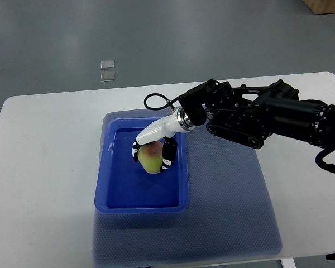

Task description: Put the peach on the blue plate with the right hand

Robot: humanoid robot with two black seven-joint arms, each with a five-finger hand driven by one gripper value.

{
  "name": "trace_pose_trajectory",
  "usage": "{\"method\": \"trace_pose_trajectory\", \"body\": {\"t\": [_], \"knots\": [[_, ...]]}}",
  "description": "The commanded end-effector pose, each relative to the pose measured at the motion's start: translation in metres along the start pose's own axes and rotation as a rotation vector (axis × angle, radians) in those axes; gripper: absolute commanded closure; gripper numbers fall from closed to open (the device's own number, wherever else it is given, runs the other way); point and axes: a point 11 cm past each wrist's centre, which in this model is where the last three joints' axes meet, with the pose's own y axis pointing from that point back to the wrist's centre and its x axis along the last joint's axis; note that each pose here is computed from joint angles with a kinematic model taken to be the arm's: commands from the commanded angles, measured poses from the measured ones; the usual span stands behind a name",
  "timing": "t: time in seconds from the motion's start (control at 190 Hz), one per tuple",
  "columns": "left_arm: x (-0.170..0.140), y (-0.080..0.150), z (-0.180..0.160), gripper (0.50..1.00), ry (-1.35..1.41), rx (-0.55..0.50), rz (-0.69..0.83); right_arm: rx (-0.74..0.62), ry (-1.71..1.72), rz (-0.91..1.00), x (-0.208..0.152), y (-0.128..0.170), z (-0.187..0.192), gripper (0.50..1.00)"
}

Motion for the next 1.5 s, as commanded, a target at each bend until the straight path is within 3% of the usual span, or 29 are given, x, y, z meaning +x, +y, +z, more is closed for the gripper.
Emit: {"method": "trace_pose_trajectory", "body": {"t": [0.0,0.095,0.326,0.616,0.795,0.968,1.158,1.495], "knots": [[0.000,0.000,0.000,0.500,0.000,0.000,0.000,0.004,-0.001,0.003,0.001,0.000,-0.001,0.599],[0.000,0.000,0.000,0.500,0.000,0.000,0.000,0.004,-0.005,0.002,0.001,0.000,-0.001,0.577],[0.000,0.000,0.000,0.500,0.000,0.000,0.000,0.033,-0.060,0.010,0.006,0.002,-0.005,0.576],[0.000,0.000,0.000,0.500,0.000,0.000,0.000,0.216,-0.342,0.124,0.045,0.015,-0.031,0.576],[0.000,0.000,0.000,0.500,0.000,0.000,0.000,0.276,-0.553,0.277,0.060,0.038,-0.011,0.576],[0.000,0.000,0.000,0.500,0.000,0.000,0.000,0.354,-0.851,0.510,0.049,0.077,0.039,0.576],[0.000,0.000,0.000,0.500,0.000,0.000,0.000,0.371,-1.090,0.681,0.010,0.111,0.090,0.576],[0.000,0.000,0.000,0.500,0.000,0.000,0.000,0.402,-1.516,0.856,-0.068,0.124,0.136,0.574]]}}
